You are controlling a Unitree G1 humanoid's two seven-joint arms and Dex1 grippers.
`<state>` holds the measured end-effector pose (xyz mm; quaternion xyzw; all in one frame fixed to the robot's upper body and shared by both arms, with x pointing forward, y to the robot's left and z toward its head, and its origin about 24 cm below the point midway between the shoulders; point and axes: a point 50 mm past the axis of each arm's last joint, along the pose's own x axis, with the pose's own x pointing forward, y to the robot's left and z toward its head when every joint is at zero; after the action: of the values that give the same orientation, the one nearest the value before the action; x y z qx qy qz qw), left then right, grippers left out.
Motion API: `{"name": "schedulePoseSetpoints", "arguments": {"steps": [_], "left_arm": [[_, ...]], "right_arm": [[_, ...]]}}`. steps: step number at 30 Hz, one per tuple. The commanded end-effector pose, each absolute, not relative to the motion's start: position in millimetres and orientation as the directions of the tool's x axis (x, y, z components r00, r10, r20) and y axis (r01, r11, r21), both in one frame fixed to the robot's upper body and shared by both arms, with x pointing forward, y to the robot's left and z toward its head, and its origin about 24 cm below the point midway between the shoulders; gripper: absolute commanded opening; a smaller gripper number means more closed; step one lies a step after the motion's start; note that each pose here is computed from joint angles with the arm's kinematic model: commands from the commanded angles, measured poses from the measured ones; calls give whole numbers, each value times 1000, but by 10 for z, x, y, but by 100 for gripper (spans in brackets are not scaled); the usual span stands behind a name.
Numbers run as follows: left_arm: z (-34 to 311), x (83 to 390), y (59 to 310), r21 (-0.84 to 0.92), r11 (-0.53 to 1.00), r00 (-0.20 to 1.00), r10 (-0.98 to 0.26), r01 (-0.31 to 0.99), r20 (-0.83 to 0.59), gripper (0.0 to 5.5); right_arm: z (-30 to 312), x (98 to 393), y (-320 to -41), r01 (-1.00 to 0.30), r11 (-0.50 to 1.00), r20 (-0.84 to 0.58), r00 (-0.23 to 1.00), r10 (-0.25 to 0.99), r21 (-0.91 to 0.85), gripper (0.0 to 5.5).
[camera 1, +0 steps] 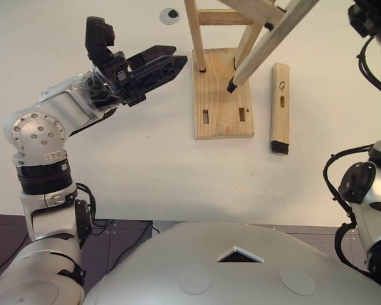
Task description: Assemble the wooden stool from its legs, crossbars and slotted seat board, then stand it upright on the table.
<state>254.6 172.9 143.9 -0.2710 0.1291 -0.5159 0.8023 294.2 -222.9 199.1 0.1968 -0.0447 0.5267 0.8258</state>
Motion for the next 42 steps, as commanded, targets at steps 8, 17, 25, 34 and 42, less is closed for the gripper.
{"name": "schedulePoseSetpoints", "arguments": {"steps": [8, 17, 25, 34, 42], "left_arm": [[1415, 2621, 1756, -563, 354, 445, -895, 747, 27, 397], [1437, 2597, 1714, -559, 307, 386, -922, 770, 24, 397], [1431, 2611, 1737, -558, 300, 372, -928, 774, 17, 397], [1347, 2561, 1716, -567, 303, 384, -923, 766, 25, 397], [1329, 2555, 1713, -576, 304, 393, -919, 759, 33, 397]], "right_arm": [[1818, 2826, -2304, -883, 375, 182, 433, 883, 282, 206], [1512, 2831, -2322, -841, 417, 130, 482, 866, 345, 206], [1441, 2892, -2348, -837, 446, 95, 496, 863, 316, 206], [1556, 2951, -2429, -874, 417, 8, 433, 901, 249, 206], [1542, 2990, -2482, -870, 418, 3, 434, 901, 262, 206]]}}
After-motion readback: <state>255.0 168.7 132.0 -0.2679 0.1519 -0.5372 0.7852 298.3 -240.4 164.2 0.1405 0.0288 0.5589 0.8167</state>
